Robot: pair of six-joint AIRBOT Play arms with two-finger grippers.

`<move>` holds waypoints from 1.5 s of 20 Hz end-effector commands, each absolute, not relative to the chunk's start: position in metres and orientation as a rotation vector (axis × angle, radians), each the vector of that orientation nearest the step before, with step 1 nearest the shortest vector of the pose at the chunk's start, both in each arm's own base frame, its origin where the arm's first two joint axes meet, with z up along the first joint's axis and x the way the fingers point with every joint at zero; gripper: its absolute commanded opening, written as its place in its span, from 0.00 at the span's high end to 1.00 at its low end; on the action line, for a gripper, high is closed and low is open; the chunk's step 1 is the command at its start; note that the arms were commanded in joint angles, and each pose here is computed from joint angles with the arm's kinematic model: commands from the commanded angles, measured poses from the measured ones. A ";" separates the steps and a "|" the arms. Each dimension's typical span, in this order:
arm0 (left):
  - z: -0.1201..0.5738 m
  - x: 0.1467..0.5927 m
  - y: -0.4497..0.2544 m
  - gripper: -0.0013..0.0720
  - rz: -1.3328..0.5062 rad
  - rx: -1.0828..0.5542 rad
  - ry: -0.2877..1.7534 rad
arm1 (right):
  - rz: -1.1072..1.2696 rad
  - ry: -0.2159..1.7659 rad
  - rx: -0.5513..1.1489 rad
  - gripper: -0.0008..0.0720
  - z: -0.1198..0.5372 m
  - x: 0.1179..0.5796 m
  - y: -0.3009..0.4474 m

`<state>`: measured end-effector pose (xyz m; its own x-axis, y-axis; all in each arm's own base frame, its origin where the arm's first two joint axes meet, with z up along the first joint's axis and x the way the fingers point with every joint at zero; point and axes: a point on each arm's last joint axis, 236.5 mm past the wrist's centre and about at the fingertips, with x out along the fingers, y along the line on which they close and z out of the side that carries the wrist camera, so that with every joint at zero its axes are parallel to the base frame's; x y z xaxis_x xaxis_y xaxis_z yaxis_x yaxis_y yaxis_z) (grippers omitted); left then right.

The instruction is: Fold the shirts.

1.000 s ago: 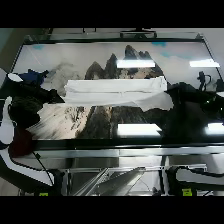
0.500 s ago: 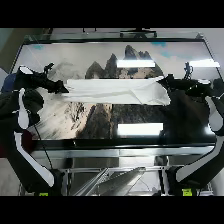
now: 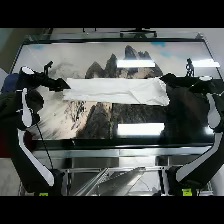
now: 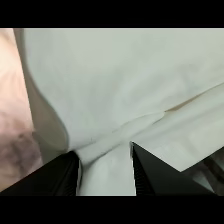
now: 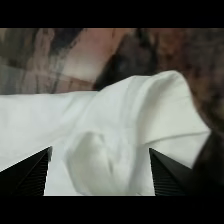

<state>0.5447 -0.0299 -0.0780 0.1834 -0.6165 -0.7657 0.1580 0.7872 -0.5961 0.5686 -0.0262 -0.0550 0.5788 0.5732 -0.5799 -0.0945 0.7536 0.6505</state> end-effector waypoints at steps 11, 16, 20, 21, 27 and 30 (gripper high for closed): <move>0.019 0.584 0.034 0.54 -0.375 -0.405 0.967 | 0.442 1.199 0.578 0.00 -0.107 0.524 -0.003; 0.023 0.575 -0.042 0.95 -0.512 -0.337 1.020 | 0.487 1.217 0.545 0.82 -0.110 0.524 0.027; 0.003 0.562 -0.133 0.95 -0.656 -0.264 1.081 | 0.538 1.162 0.601 0.96 -0.085 0.532 0.042; -0.005 0.557 -0.159 0.95 -0.693 -0.244 1.097 | 0.554 1.141 0.608 0.96 -0.072 0.534 0.045; -0.064 0.537 -0.293 0.97 -0.798 -0.151 1.141 | 0.761 0.873 0.750 0.96 0.086 0.543 0.085; -0.085 0.528 -0.329 0.97 -0.796 -0.159 1.165 | 0.872 0.780 0.796 0.96 0.152 0.531 0.117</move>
<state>0.5361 -0.2908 -0.0648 0.1713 -0.6370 -0.7516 0.4814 0.7197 -0.5002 0.5423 0.0880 0.0811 0.4258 0.8084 -0.4065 -0.2663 0.5413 0.7975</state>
